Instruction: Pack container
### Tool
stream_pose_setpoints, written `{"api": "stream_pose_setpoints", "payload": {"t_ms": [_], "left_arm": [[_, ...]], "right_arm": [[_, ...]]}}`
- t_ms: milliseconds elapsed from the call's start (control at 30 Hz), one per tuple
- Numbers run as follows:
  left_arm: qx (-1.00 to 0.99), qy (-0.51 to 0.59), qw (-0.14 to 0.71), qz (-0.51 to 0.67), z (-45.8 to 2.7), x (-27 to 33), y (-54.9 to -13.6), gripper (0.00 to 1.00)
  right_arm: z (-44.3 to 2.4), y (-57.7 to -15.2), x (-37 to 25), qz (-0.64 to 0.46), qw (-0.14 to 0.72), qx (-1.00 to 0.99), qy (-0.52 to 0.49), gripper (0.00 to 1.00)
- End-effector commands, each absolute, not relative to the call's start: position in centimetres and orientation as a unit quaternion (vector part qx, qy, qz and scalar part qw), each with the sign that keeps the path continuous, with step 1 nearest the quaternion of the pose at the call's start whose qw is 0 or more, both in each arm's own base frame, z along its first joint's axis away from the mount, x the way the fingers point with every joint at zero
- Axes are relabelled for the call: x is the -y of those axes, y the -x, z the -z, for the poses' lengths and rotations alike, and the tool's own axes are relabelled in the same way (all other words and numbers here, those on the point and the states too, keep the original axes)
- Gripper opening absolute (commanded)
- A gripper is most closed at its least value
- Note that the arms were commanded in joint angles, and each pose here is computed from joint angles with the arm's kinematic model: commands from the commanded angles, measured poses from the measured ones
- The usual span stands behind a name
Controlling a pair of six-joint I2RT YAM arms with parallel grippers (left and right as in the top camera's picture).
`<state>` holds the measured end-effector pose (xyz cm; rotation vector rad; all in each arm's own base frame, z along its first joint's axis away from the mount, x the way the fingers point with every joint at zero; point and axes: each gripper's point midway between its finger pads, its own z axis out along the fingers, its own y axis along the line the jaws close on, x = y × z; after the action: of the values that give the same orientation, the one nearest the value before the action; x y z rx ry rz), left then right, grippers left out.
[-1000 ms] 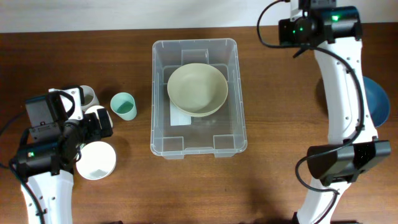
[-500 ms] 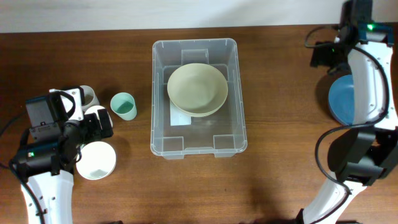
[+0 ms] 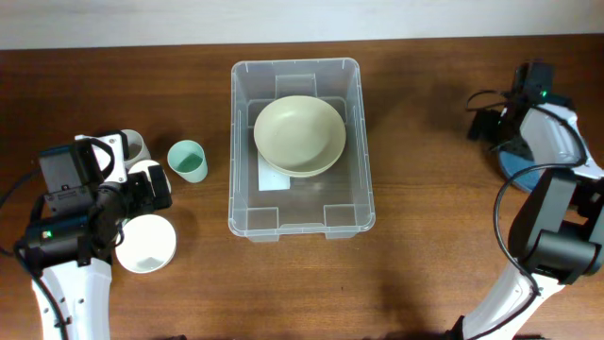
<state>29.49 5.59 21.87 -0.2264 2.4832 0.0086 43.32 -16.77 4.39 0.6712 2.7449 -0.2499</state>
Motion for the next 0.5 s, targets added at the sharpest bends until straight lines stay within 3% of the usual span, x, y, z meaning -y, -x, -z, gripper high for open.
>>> {"api": "stream_pose_setpoints", "payload": {"t_ms": [0, 333, 467], "left_arm": [[-0.939, 0.092, 0.33, 0.002, -22.8, -5.6, -29.7, 0.99], [-0.939, 0.092, 0.33, 0.002, -22.8, -5.6, -29.7, 0.99], [-0.939, 0.092, 0.33, 0.002, -22.8, -5.6, -29.7, 0.99]], "right_arm": [[-2.7, -41.9, 17.9, 0.118, 0.141, -0.95, -0.252, 0.87], [-1.5, -40.9, 18.7, 0.149, 0.136, -0.945, -0.256, 0.56], [-1.1, -40.6, 18.8, 0.156, 0.133, -0.945, -0.256, 0.54]]}}
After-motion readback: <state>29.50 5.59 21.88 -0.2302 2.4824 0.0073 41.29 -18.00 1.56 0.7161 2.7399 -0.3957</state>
